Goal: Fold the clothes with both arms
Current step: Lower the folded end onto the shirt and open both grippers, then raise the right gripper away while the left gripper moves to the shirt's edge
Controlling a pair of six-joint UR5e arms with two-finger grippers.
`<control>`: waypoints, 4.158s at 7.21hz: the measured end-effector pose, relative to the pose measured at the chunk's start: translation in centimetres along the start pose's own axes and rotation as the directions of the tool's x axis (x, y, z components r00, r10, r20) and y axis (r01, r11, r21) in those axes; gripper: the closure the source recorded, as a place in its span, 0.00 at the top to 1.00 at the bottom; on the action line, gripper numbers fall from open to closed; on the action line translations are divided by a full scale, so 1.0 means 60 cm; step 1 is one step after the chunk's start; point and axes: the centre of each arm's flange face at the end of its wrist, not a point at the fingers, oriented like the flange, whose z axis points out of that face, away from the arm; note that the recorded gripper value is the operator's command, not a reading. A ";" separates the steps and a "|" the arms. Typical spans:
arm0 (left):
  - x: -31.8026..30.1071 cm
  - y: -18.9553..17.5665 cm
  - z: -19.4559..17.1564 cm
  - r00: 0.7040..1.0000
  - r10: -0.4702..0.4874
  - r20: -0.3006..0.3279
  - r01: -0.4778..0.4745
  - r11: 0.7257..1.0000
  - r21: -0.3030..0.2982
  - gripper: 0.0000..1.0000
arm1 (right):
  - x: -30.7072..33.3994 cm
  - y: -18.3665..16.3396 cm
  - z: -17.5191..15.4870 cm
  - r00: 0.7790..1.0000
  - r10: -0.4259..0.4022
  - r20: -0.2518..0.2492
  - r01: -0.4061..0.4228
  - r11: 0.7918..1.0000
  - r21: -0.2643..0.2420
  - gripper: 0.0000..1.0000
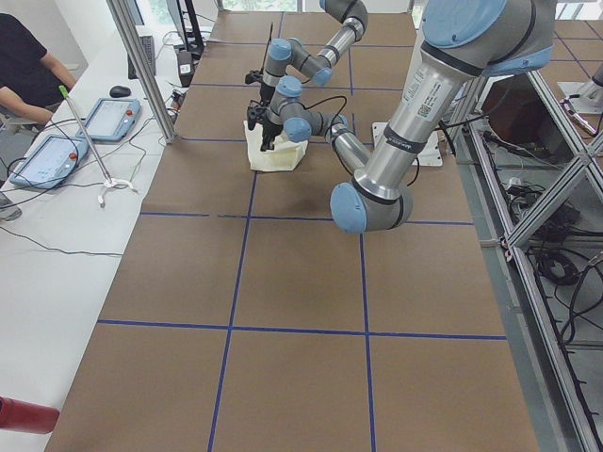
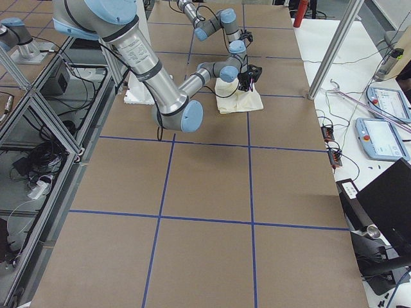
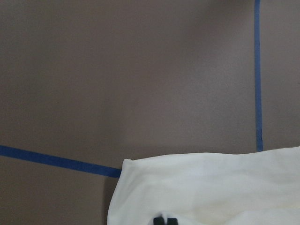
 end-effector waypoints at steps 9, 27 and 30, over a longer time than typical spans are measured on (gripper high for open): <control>-0.010 -0.113 -0.019 0.999 0.046 0.017 -0.046 0.998 0.043 1.00 | -0.028 0.015 -0.005 0.997 0.072 -0.014 -0.073 0.992 -0.104 1.00; -0.062 0.036 0.008 0.977 0.020 -0.212 -0.054 0.986 -0.156 1.00 | -0.025 -0.326 -0.059 0.964 -0.246 -0.105 0.239 0.968 -0.072 1.00; -0.036 0.102 0.017 0.966 0.030 -0.256 -0.085 0.975 -0.207 1.00 | -0.011 -0.364 -0.090 0.963 -0.247 -0.108 0.238 0.967 -0.092 1.00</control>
